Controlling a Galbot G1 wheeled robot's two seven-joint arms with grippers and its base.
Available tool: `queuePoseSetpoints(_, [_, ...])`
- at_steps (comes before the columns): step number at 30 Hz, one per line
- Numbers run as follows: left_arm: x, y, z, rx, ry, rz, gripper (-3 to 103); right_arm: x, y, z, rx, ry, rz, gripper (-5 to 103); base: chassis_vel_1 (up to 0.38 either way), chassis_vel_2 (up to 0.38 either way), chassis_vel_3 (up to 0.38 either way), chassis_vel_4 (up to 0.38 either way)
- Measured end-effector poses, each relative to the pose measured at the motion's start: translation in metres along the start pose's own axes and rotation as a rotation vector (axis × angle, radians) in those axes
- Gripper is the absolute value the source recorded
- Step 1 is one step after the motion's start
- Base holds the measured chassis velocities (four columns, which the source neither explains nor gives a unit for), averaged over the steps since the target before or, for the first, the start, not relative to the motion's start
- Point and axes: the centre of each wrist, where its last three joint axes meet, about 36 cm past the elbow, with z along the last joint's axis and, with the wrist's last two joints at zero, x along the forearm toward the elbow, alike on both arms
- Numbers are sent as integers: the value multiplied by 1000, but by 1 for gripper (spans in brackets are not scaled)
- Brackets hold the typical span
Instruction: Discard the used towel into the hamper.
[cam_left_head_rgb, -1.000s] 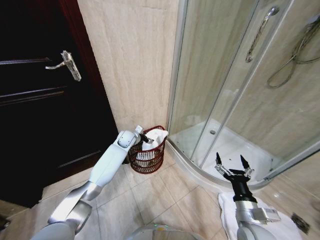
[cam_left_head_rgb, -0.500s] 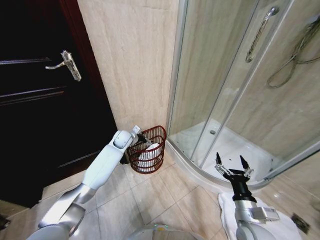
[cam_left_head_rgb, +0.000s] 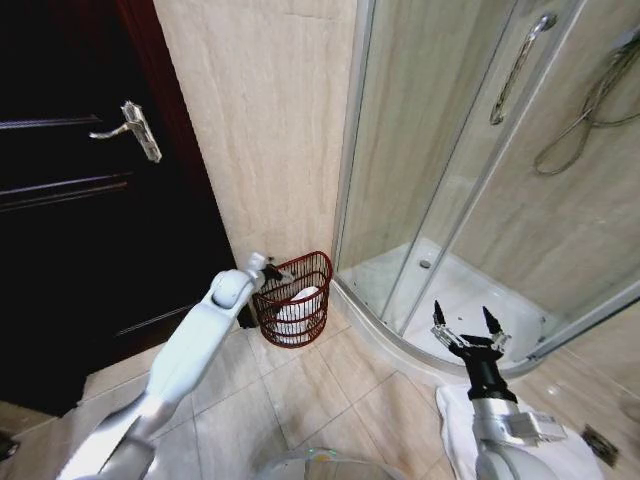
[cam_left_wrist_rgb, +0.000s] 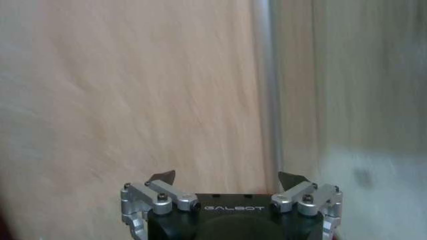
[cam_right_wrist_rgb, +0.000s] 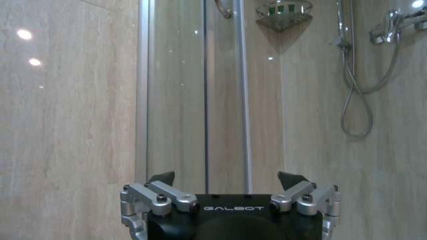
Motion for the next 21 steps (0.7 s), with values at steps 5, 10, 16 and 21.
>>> queuePoseSetpoints(5, [49, -23, 15, 107, -166, -112, 100, 5, 0, -3, 1, 14, 6, 100, 0, 0, 0, 0])
queuePoseSetpoints(10, [100, -30, 42, 138, -217, -227, 100, 13, -1, -2, 23, 33, 5, 100, 0, 0, 0, 0])
queuePoseSetpoints(16, [139, -16, 57, 104, -204, -412, 100, 21, 0, 2, 31, 33, -11, 100, 0, 0, 0, 0])
queuePoseSetpoints(21, [152, -10, 59, 44, -193, -527, 100, 25, 2, 5, 27, 36, -27, 100, 0, 0, 0, 0])
